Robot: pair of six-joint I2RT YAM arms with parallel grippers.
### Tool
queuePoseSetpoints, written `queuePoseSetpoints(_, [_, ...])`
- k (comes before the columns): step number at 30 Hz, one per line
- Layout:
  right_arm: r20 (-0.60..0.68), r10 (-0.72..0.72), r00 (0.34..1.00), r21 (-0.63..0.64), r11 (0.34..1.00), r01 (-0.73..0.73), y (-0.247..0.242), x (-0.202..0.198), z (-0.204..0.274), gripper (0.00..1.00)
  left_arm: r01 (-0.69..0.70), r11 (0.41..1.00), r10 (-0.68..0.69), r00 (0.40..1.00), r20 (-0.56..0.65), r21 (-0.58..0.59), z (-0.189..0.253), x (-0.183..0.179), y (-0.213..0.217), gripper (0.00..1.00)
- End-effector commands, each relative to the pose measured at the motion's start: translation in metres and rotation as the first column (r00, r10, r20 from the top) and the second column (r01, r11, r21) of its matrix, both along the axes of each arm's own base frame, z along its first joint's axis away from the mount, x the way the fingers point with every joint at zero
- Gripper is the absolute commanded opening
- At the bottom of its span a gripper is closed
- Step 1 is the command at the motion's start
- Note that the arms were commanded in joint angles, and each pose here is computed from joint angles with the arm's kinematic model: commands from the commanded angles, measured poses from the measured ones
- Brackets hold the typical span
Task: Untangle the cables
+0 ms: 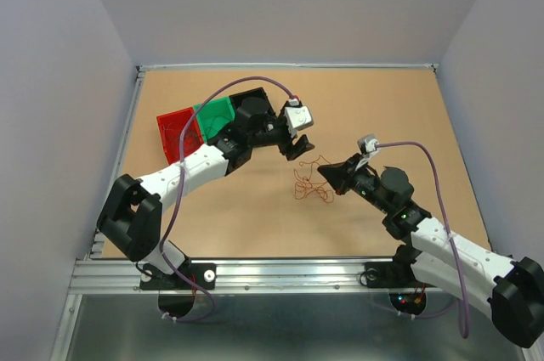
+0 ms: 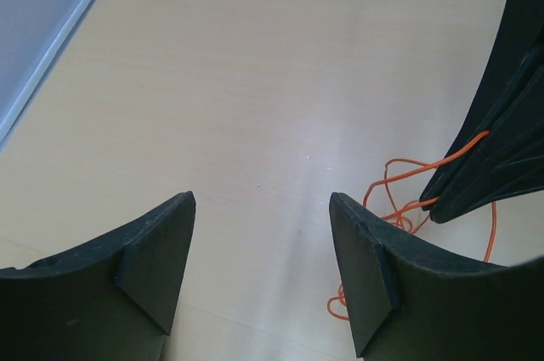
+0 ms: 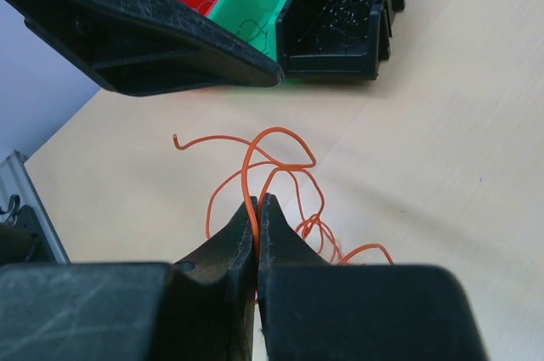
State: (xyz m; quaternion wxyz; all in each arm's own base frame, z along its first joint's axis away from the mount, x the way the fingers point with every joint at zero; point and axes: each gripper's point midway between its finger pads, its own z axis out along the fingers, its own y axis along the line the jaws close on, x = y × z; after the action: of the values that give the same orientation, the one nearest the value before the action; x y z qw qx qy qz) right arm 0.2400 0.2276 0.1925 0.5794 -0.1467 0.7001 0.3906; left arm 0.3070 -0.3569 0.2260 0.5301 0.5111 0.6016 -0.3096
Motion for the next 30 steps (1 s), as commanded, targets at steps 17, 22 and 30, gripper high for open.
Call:
queuePoseSetpoints(17, [0.078,0.091,0.993,0.010,0.996,-0.092,0.013,-0.006,0.030,0.01,0.236,0.971,-0.230,0.966,0.117,-0.043,0.027,-0.046,-0.006,0.74])
queuePoseSetpoints(22, [0.077,0.100,0.992,0.009,0.995,-0.101,0.015,-0.006,0.030,0.01,0.292,0.956,-0.286,0.948,0.140,-0.021,0.024,-0.058,-0.008,0.74])
queuePoseSetpoints(30, [0.080,0.107,0.991,0.012,0.994,-0.109,0.017,-0.006,0.032,0.01,0.319,0.947,-0.322,0.936,0.145,0.040,0.009,-0.069,-0.017,0.73])
